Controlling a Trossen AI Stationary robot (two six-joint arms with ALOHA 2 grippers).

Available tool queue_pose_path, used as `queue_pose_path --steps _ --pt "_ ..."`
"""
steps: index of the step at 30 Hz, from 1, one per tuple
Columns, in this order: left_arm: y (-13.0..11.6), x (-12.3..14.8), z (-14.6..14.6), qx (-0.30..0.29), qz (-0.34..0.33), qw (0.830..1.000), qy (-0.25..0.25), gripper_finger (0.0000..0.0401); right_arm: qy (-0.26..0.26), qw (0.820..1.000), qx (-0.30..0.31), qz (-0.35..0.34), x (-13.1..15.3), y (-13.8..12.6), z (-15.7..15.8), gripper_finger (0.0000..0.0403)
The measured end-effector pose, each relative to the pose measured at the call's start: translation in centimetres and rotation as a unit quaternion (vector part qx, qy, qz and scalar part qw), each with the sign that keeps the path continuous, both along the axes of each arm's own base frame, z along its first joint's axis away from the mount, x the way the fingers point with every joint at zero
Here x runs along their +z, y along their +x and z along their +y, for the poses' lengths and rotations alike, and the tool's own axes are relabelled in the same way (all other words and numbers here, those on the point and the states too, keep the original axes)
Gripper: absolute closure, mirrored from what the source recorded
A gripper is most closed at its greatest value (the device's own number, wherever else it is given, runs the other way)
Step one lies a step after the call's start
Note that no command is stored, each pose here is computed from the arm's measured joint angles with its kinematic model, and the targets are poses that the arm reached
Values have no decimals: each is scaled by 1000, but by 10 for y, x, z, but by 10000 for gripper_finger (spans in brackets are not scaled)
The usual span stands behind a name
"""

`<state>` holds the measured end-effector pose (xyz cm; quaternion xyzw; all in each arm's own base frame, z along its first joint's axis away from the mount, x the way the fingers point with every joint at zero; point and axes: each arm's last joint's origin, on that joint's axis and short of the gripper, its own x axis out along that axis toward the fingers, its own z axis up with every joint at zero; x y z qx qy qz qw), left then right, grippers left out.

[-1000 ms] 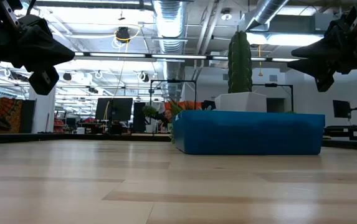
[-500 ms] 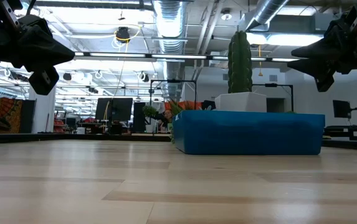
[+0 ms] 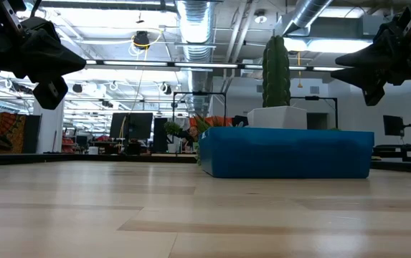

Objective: Sort popcorn bags into baskets
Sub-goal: Return to Home Position

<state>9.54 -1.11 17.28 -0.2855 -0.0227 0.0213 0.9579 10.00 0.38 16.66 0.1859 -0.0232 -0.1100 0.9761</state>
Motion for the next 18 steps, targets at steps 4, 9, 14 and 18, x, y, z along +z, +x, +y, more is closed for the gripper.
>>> queue_pose_path --steps 4,9,14,18 --pt "0 0 0 0 0 1000 0 401 0 1000 0 0 0 0 0 234" --pt "0 0 0 0 0 1000 0 401 0 1000 0 0 0 0 0 229" --pt "0 0 0 0 0 1000 0 401 0 1000 0 0 0 0 0 225" --pt "0 0 0 0 0 1000 0 401 0 1000 0 0 0 0 0 228"
